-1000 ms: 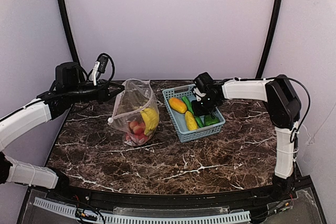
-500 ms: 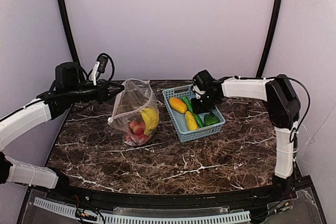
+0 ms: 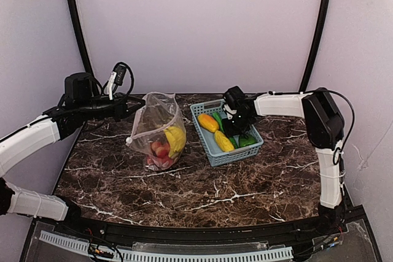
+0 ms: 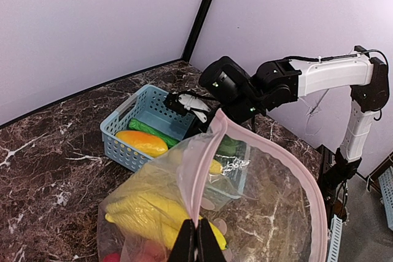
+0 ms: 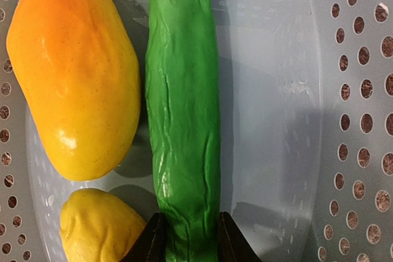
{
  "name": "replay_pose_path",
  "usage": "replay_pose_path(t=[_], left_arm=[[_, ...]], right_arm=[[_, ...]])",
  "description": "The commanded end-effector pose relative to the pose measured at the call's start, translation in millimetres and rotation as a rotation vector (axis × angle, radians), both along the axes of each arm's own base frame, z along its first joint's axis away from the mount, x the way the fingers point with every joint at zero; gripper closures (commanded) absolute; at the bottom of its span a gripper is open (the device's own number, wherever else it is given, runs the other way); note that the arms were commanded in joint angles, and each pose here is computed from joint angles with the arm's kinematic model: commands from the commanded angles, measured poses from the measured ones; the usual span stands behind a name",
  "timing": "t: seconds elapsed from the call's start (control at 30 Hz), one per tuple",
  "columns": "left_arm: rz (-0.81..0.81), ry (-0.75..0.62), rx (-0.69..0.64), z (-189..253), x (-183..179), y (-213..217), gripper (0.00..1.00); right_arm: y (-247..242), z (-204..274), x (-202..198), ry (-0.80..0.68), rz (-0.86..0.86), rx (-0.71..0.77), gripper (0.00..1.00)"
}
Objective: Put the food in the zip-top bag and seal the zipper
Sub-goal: Pick up the fake vegetable from the bin.
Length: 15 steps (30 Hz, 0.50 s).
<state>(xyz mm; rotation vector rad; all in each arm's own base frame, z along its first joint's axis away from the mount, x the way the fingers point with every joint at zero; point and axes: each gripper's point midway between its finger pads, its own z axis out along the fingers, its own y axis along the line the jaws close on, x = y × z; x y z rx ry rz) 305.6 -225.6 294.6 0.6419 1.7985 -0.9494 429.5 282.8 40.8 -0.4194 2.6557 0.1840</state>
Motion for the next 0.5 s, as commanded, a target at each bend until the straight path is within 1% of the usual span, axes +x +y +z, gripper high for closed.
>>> replay_pose_path(t=[0.0,0.47], left_arm=[[-0.001,-0.005,0.004,0,-3,3,0.99],[-0.003,-0.002,0.002,0,-3,2,0.99]], right_arm=[[-10,-24,0,0.035,-0.013,-0.067,0.72],[-8,-34,2,0.038,-0.005,-0.119,0.65]])
